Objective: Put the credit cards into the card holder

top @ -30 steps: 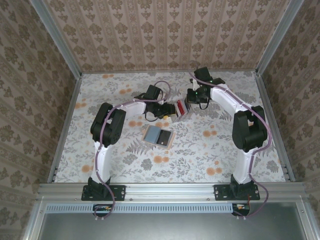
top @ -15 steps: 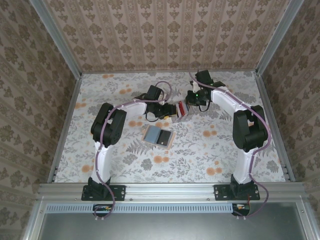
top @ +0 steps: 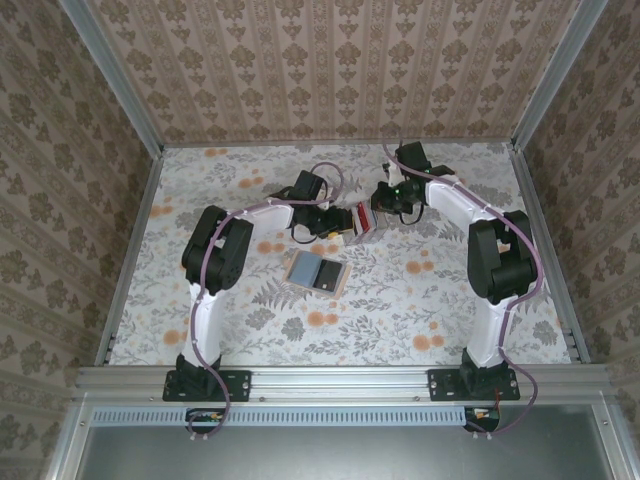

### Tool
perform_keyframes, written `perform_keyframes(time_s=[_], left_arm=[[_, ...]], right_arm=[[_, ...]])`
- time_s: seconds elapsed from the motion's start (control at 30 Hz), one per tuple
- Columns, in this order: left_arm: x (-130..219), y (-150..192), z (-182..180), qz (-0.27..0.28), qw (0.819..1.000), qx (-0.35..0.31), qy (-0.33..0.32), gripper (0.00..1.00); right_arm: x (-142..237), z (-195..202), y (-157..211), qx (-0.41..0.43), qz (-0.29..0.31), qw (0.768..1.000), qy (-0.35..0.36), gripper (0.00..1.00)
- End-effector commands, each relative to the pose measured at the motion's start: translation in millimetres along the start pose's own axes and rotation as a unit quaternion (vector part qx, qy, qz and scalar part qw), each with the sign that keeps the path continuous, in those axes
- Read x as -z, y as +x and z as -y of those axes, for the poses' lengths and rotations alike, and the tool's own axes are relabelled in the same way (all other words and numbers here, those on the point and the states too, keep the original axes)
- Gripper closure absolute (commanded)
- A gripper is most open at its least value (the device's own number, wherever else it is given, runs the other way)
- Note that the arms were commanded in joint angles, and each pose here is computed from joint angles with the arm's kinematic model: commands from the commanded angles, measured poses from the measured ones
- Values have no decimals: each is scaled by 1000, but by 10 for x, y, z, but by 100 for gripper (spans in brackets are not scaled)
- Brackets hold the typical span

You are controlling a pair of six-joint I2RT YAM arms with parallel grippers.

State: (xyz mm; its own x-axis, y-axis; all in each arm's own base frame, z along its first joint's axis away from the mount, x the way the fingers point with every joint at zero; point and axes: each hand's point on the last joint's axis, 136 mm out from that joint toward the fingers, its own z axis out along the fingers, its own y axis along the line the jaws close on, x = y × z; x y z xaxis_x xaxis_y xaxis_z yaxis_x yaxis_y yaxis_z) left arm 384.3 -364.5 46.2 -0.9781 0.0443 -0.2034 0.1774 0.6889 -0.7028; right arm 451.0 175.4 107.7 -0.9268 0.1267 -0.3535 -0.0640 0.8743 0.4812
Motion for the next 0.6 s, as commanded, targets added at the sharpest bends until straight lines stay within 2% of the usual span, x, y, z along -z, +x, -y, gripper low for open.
perform_keyframes(time_s=[0.0, 0.23, 0.57], left_arm=[[-112, 78, -62, -13, 1000, 8, -8, 56], [-108, 80, -60, -13, 1000, 9, -8, 56], [-103, 57, -37, -12, 1000, 7, -7, 56]], right_arm=[[126, -176, 23, -3, 0, 999, -35, 91], [119, -181, 27, -6, -4, 999, -39, 86], [169, -183, 10, -7, 0, 999, -46, 97]])
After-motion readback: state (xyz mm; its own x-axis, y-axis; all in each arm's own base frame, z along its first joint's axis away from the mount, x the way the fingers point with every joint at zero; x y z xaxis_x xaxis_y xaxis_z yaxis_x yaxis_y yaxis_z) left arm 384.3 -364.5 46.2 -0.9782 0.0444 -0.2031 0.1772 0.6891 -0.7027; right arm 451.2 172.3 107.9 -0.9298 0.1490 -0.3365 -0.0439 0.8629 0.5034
